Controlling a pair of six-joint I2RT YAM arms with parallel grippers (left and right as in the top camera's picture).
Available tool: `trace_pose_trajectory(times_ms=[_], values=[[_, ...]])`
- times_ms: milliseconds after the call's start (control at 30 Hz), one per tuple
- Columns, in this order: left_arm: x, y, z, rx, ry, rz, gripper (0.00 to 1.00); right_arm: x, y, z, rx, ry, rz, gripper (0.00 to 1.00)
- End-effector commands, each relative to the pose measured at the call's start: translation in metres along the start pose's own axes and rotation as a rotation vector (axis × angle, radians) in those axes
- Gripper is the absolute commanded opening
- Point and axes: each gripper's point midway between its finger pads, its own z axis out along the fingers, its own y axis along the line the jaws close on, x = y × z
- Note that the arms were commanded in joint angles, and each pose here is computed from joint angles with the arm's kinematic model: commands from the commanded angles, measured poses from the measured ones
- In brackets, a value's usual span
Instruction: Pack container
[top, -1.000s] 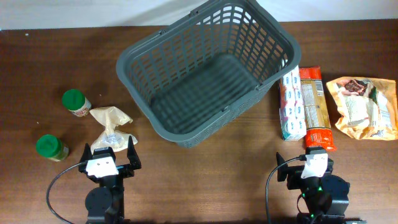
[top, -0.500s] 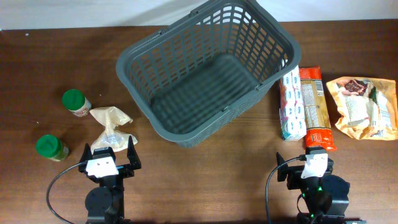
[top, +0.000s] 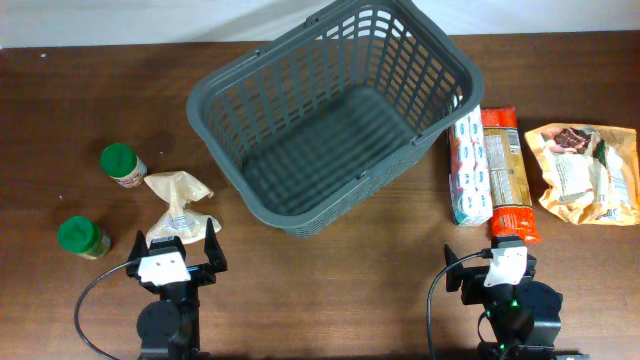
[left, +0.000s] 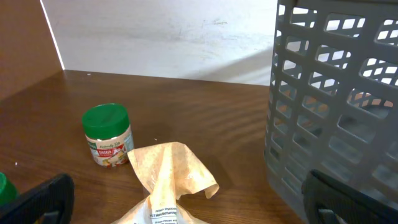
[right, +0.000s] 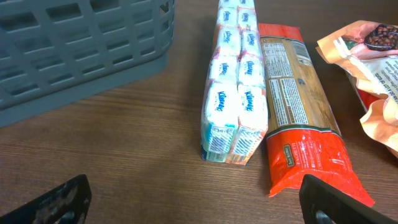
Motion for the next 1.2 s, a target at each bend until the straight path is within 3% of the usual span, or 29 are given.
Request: trace_pose_trajectory(times_ms=[0, 233, 433, 633, 767, 967, 1000, 1167], values=[[0.004, -0.001, 0.001, 0.003, 0.002, 0.009, 0.99, 0.001, 0.001, 0.0, 0.0, -0.003, 0.001, 0.99], [0.011, -0.036, -0.003, 0.21, 0.032, -0.012, 0.99, -0.002, 0.002, 0.0, -0.01, -0.014, 0.005, 0.99], [0.0, -0.044, -0.014, 0.259, 0.086, -0.125, 0.99, -0.028, 0.037, -0.008, -0.213, -0.119, -0.016, 0.99], [-0.087, -0.034, -0.036, 0.198, 0.051, -0.122, 0.99, -0.08, 0.05, -0.045, -0.285, -0.212, -0.044, 0.99], [-0.141, -0.02, -0.042, 0.1, 0.13, -0.108, 0.99, -0.122, 0.049, -0.073, -0.285, -0.209, 0.003, 0.99], [-0.216, -0.028, -0.021, 0.088, 0.269, 0.039, 0.99, -0.18, 0.027, -0.089, -0.171, -0.023, 0.051, 0.99], [-0.241, -0.031, -0.01, 0.086, 0.303, 0.05, 0.99, -0.2, 0.021, -0.09, -0.144, 0.05, 0.064, 0.99], [-0.29, -0.038, 0.01, 0.084, 0.343, 0.055, 0.99, -0.252, 0.015, -0.091, -0.138, 0.175, 0.087, 0.99]])
